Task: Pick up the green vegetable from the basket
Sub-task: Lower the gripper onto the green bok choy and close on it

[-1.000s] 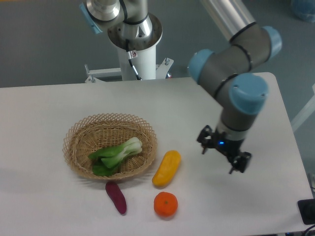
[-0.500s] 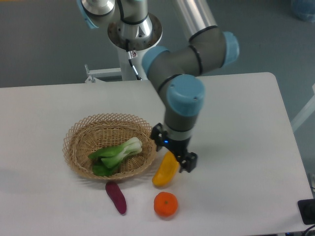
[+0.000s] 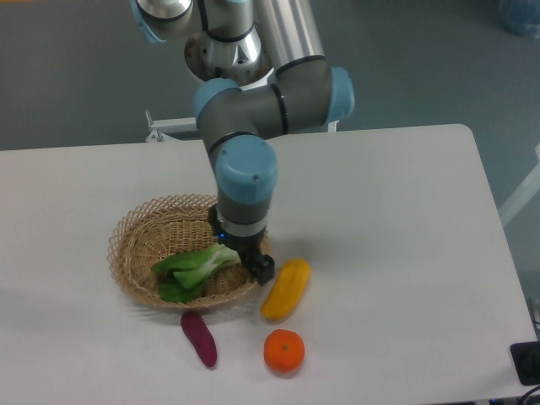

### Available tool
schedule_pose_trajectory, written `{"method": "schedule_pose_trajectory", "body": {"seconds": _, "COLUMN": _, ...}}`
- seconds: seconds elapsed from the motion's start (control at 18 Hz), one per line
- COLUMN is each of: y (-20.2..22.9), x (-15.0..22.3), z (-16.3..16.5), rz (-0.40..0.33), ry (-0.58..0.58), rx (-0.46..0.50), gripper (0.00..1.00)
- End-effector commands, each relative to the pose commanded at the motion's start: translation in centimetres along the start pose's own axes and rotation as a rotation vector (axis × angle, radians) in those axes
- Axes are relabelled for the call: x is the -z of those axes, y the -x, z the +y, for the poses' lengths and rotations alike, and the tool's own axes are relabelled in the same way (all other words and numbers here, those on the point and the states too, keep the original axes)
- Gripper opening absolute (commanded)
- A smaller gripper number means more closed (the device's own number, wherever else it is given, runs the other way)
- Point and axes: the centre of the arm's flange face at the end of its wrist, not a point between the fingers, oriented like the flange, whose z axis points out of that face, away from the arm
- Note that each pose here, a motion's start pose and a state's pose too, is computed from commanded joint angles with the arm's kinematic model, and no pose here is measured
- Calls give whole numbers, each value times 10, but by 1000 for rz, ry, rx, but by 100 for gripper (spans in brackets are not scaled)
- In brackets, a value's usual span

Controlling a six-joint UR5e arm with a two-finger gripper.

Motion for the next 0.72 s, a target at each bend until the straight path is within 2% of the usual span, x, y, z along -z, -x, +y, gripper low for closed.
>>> {"method": "schedule_pose_trajectory", "body": {"seconds": 0.39, "y": -8, "x": -26, "z": -12, "rz": 42, "ry": 23, "rx": -3, "gripper": 100}}
{"method": "schedule_pose_trajectory", "body": {"seconds": 0.72, "y": -8, "x": -32, "z": -13, "rz": 50, "ry": 28, "rx": 7, "gripper": 100}}
